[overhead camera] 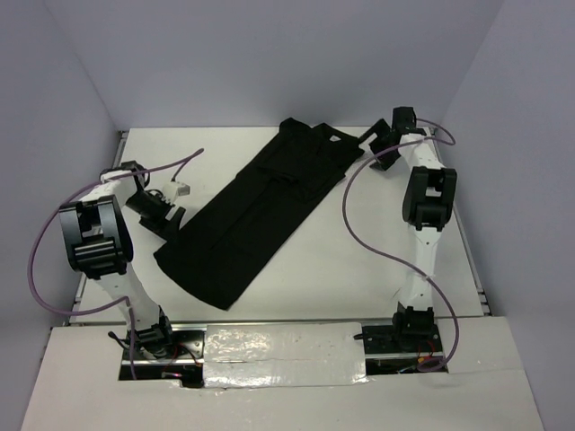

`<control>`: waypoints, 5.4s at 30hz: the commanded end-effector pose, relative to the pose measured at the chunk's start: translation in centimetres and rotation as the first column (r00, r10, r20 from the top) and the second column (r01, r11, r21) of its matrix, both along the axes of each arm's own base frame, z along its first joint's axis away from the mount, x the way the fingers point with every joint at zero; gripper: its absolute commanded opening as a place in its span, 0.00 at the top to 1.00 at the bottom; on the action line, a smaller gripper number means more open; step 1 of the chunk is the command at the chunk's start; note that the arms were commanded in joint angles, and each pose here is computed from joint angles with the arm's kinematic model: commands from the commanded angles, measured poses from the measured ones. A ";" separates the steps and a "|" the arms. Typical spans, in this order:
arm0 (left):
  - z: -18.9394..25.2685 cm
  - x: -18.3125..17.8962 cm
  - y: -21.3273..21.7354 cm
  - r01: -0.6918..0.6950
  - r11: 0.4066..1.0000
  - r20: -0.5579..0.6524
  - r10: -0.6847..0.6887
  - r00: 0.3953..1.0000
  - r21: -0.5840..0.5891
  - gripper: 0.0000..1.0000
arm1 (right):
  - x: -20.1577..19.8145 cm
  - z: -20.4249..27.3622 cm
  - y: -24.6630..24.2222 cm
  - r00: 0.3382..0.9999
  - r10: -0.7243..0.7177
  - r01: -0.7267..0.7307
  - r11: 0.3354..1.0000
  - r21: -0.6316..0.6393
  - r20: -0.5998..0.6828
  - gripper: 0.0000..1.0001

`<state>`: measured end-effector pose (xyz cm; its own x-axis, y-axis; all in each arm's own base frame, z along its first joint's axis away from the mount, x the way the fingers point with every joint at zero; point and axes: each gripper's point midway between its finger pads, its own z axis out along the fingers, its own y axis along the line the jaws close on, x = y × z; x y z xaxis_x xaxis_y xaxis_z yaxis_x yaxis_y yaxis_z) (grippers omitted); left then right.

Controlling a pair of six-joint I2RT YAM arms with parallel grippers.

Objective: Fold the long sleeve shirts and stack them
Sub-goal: Fold the shirt

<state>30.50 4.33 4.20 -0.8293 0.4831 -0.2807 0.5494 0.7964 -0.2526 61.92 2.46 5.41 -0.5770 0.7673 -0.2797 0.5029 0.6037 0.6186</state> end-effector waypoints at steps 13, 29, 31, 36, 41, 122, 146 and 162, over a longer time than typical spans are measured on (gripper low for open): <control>-2.7 -2.0 -3.9 0.088 0.995 -0.011 -0.088 0.996 -0.040 0.32 | -25.9 1.9 19.9 0.955 0.294 -0.290 0.954 0.082 -0.047 0.23; -2.8 -3.4 -4.9 0.142 0.987 0.015 -0.141 0.990 -0.069 0.38 | -30.1 -5.6 26.1 0.900 0.361 -0.344 0.932 0.112 -0.243 0.69; -2.2 -3.6 -5.1 0.162 0.984 0.030 -0.161 0.987 -0.079 0.30 | -30.0 -5.9 25.5 0.902 0.350 -0.338 0.937 0.091 -0.252 0.87; -0.6 -3.0 -5.3 0.221 0.971 0.085 -0.214 0.973 -0.091 0.13 | -29.7 -6.1 24.7 0.893 0.373 -0.356 0.928 0.111 -0.252 1.00; 1.4 -1.8 -5.9 0.254 0.959 0.112 -0.241 0.964 -0.124 0.01 | -30.8 -6.7 22.9 0.867 0.407 -0.400 0.912 0.086 -0.288 1.00; -4.9 -16.1 -25.1 0.995 0.042 0.270 -0.963 0.015 0.093 0.75 | 5.9 0.7 0.2 0.976 -0.081 0.042 0.981 0.188 0.201 0.31; -1.6 -17.2 -26.6 0.899 -0.153 0.356 -0.881 -0.312 0.410 0.27 | -39.7 0.7 6.0 0.890 0.287 -0.374 0.904 -0.208 -0.355 0.21; -4.5 -18.5 -28.5 0.885 -0.205 0.378 -0.847 -0.374 0.417 0.44 | -51.3 -4.6 8.2 0.804 0.356 -0.433 0.900 -0.057 -0.477 0.28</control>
<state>13.87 -26.19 2.51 0.8299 0.4555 -0.3222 0.5572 -0.7060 0.4372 10.68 10.17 1.30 -0.9161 0.4010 -0.0016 0.3878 0.8871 0.2504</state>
